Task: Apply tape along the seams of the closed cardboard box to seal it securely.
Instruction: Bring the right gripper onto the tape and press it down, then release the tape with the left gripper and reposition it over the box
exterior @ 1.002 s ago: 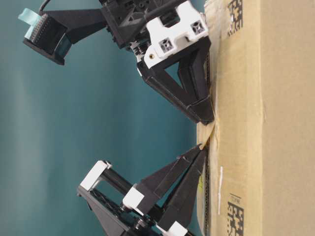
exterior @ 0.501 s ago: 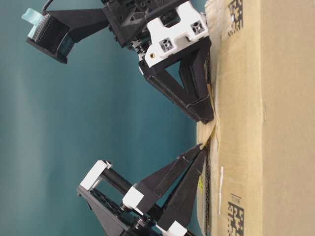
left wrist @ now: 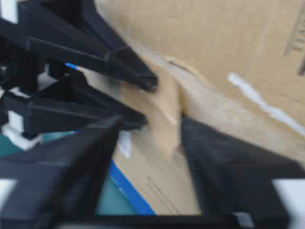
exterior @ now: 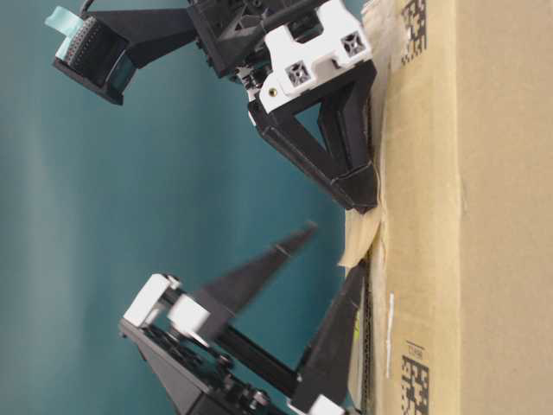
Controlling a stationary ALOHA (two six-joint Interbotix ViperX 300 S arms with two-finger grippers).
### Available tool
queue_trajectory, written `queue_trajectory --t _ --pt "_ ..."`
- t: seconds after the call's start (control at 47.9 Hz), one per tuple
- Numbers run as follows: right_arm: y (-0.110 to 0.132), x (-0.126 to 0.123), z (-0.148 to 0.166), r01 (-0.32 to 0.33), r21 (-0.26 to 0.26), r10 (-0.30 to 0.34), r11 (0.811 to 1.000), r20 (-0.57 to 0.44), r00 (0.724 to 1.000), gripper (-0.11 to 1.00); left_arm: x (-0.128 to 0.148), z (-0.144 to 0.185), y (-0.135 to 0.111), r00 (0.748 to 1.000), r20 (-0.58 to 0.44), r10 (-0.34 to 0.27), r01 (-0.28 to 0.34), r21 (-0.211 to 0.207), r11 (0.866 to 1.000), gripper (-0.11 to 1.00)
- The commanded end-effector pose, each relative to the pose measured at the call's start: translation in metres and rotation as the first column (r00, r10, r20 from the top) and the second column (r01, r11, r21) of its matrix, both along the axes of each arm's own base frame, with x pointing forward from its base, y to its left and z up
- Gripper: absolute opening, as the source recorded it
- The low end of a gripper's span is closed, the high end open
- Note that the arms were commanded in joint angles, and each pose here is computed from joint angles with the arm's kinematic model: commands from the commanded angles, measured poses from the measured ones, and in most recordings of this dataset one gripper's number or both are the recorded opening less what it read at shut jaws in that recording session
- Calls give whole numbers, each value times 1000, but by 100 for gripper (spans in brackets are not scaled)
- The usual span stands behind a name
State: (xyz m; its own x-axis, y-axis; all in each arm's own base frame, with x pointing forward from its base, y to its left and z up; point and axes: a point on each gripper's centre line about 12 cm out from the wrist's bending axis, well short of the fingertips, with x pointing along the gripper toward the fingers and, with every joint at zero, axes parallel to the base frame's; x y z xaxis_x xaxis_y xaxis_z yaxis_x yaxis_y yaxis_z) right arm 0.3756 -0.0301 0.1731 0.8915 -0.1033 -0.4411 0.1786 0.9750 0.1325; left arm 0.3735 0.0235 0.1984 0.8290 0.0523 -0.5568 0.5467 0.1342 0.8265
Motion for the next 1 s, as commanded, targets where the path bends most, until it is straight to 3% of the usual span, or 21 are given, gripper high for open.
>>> queue_trajectory --t 0.0,0.042,0.292,0.397,0.606,0.981 --pt "-1 1 6 4 -2 -4 1000 20 1000 44 2 8 1 1000 9 -3 3 7 1000 66" --pt "0 1 7 1 -2 -1 1000 21 1000 45 2 9 1 1000 7 -4 4 8 1000 74" --pt "3 1 7 -6 -2 6 1000 23 1000 44 10 18 0 999 -45 -11 11 6 1000 66" --pt "4 1 6 -11 -2 11 1000 20 1000 44 16 13 1 992 -128 -11 11 -4 1000 66" --pt "6 -1 4 -14 -2 14 1000 15 1000 45 29 11 1 954 -298 -20 16 -18 1000 65" --pt "7 -3 1 -16 -2 16 1000 10 1000 45 18 27 -2 939 -344 -21 12 -29 1000 65"
